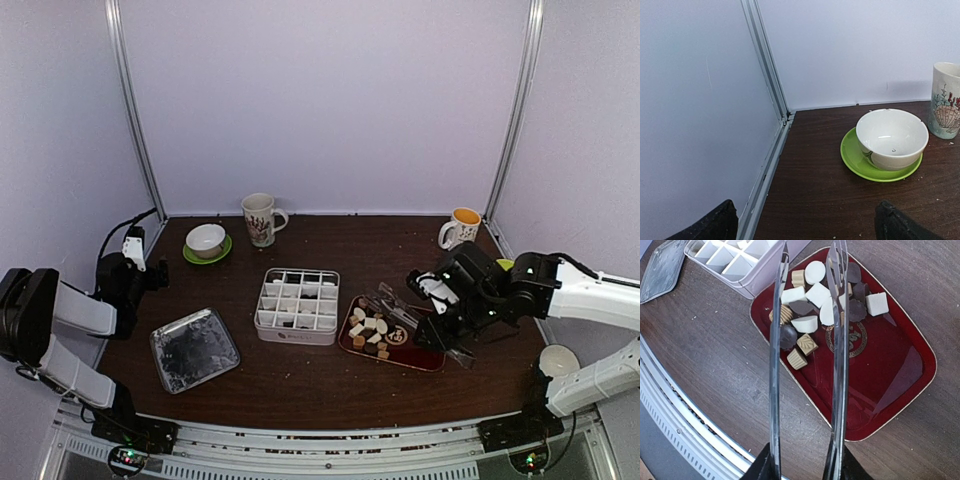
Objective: Pack the chocolate
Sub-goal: Pick up the fake chocolate from the plate.
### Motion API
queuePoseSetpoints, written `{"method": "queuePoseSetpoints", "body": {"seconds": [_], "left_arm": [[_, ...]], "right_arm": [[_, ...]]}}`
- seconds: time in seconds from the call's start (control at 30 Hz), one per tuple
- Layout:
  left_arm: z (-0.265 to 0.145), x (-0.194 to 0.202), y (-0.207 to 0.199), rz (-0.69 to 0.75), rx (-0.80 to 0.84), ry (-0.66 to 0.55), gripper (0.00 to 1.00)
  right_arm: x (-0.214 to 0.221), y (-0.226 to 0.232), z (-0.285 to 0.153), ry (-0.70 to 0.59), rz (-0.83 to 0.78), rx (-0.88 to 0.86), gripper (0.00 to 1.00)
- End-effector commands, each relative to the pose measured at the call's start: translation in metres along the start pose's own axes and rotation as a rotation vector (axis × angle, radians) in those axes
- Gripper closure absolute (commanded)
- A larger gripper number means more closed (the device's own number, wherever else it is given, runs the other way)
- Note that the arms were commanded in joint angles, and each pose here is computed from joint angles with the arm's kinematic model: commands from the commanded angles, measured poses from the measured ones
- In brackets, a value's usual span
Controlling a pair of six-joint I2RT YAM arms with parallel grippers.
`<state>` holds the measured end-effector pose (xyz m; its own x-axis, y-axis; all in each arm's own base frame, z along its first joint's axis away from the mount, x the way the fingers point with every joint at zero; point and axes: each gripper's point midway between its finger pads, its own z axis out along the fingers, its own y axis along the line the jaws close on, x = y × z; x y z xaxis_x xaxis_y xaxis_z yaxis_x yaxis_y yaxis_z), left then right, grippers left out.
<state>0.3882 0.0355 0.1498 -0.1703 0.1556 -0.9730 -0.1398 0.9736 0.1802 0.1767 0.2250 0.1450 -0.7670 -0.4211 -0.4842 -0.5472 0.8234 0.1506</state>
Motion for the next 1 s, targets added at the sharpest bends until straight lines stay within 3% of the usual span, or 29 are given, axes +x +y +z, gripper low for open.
{"method": "queuePoseSetpoints", "body": {"seconds": [0.0,0.43,0.97], "left_arm": [[0.000,-0.015,0.003,-0.009,-0.006,-0.062,0.02],[0.000,-0.015,0.003,-0.009,-0.005,-0.061,0.02],[0.000,-0.015,0.002,-0.009,-0.005,-0.061,0.02]], "right_arm": [[0.004,-0.009,-0.010,-0.021,0.053,0.018,0.63],[0.046,-0.023,-0.010,0.082,0.151,0.036,0.63],[0.053,-0.025,-0.009,0.086,0.181,0.034,0.63]]}}
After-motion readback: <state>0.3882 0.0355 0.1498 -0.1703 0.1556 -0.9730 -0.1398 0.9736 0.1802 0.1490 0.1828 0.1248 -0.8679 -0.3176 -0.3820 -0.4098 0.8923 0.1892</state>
